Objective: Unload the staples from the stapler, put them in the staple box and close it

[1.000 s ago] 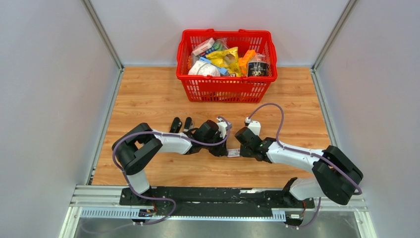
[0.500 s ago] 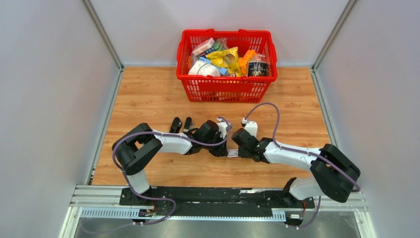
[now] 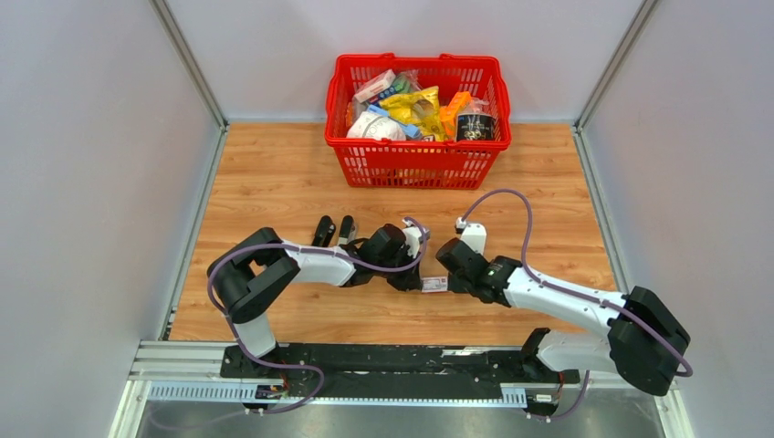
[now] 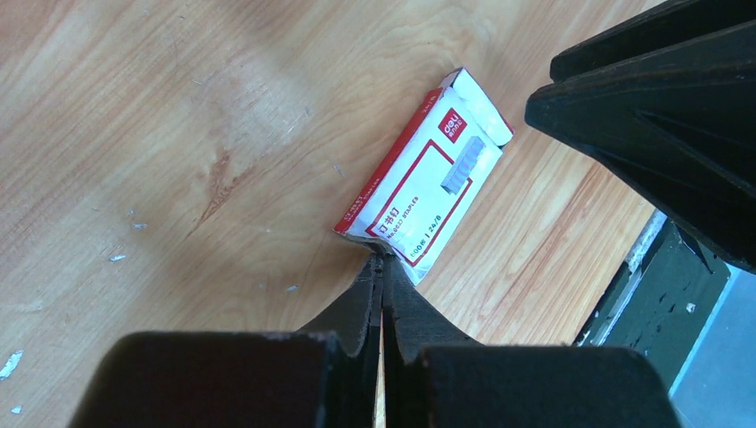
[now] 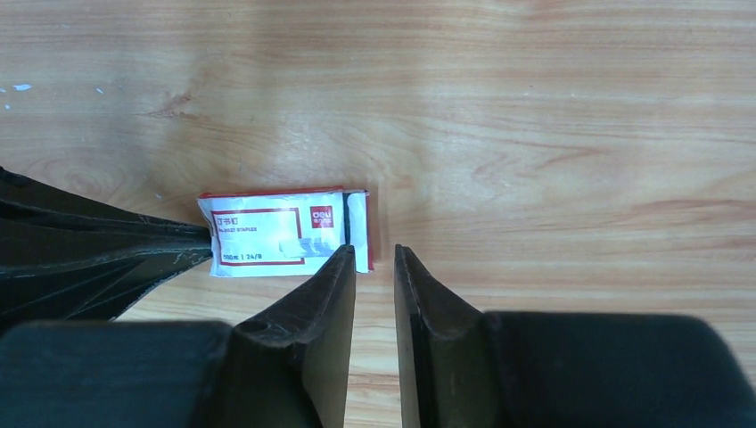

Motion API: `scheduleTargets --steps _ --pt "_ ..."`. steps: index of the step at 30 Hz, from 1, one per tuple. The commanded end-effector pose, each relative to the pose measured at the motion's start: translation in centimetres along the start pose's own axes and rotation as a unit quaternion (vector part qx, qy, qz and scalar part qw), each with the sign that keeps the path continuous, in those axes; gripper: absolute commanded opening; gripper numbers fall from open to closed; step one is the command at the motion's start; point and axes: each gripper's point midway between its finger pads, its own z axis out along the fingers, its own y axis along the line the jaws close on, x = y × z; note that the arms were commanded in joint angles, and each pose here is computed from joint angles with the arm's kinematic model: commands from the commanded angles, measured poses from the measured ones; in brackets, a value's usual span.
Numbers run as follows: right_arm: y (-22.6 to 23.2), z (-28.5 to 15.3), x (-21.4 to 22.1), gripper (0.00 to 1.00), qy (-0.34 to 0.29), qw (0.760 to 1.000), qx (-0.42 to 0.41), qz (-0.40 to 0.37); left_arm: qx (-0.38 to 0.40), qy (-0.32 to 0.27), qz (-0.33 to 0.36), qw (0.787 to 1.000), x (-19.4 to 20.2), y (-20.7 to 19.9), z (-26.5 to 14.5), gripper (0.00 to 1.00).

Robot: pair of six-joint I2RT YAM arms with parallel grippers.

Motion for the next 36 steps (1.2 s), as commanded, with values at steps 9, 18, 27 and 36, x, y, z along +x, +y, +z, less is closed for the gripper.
scheduleTargets --steps 9,18,27,36 --pt "-2.4 0.2 0.2 0.25 -0.008 0.999 0.044 0.012 -0.043 0.052 -0.003 0.998 4.0 1.4 -1.4 0.00" --pt "-1.9 1.3 0.3 0.04 0.002 0.999 0.039 0.011 -0.050 0.056 -0.005 0.997 4.5 1.6 -1.4 0.00" --pt "-1.2 2.9 1.1 0.00 0.018 0.999 0.035 0.010 -0.050 0.061 -0.004 0.997 4.7 1.6 -1.0 0.00" --pt "0.0 3.3 1.8 0.00 0.035 0.999 0.007 0.014 -0.065 0.066 -0.005 0.996 4.7 2.3 -0.4 0.00"
